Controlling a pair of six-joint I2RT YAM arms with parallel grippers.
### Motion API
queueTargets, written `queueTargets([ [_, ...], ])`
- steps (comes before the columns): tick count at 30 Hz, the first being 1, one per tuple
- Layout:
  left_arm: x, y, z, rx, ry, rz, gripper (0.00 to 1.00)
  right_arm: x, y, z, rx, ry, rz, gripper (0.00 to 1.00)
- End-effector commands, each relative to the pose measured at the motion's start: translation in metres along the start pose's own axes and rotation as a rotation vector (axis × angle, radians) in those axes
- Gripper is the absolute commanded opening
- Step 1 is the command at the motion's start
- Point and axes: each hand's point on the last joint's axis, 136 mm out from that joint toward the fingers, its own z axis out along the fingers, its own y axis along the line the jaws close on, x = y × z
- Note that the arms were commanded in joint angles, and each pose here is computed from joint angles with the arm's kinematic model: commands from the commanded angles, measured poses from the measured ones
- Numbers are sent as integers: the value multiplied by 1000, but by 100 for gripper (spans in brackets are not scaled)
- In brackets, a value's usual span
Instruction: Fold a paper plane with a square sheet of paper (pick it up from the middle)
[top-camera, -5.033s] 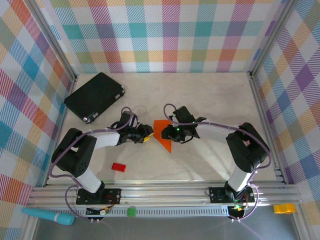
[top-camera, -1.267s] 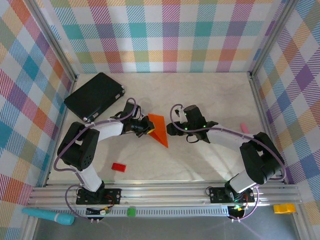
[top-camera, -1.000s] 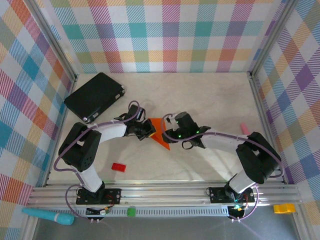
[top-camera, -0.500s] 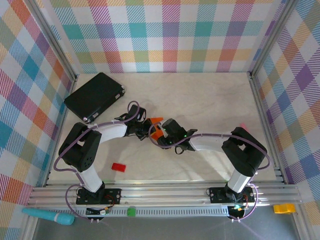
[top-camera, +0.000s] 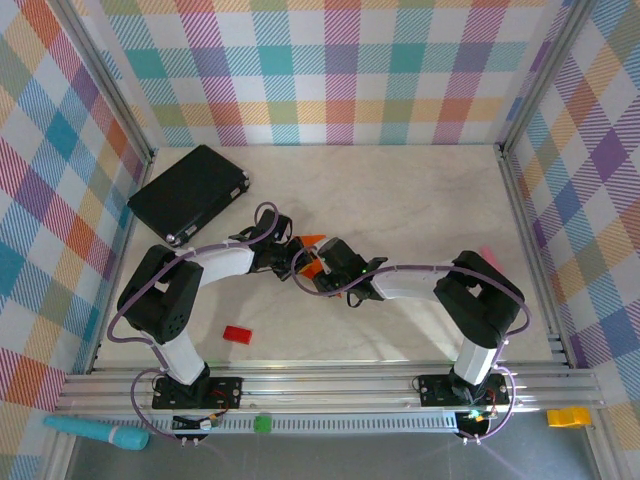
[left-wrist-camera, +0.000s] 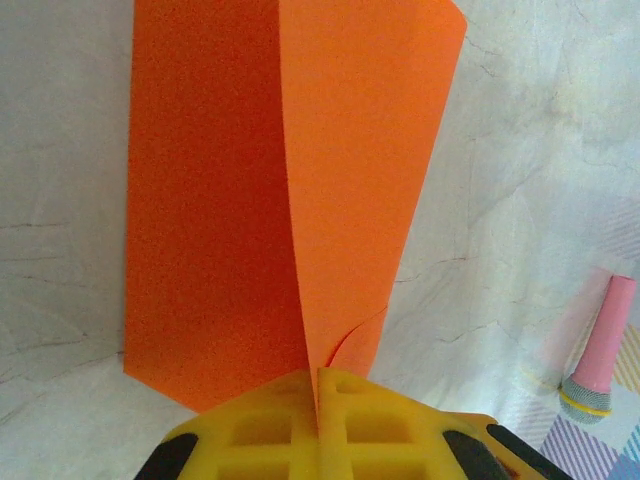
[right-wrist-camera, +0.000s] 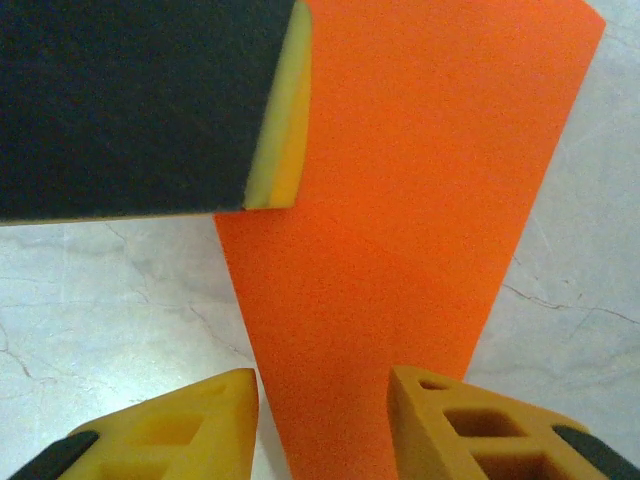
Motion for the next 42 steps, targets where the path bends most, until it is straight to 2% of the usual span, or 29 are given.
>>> queueTargets([
  [1, 2, -13, -4, 30, 0, 6, 1, -4, -1, 6, 34, -7, -41, 38],
  [13, 3, -16, -6, 36, 3, 3, 1, 1, -2, 12, 48, 7, -44, 37],
  [21, 2, -19, -9, 46, -5, 0, 1, 3, -5, 12, 65, 10, -44, 31],
  [28, -8, -21, -18, 72, -22, -29, 10, 4, -6, 8, 67, -6, -47, 24],
  [34, -26, -20, -35, 98, -66, -57, 24, 7, -3, 10, 45, -2, -42, 20],
  [42, -39, -8, -60, 98, -135, -77, 30, 17, 5, 14, -4, 31, -9, 17],
])
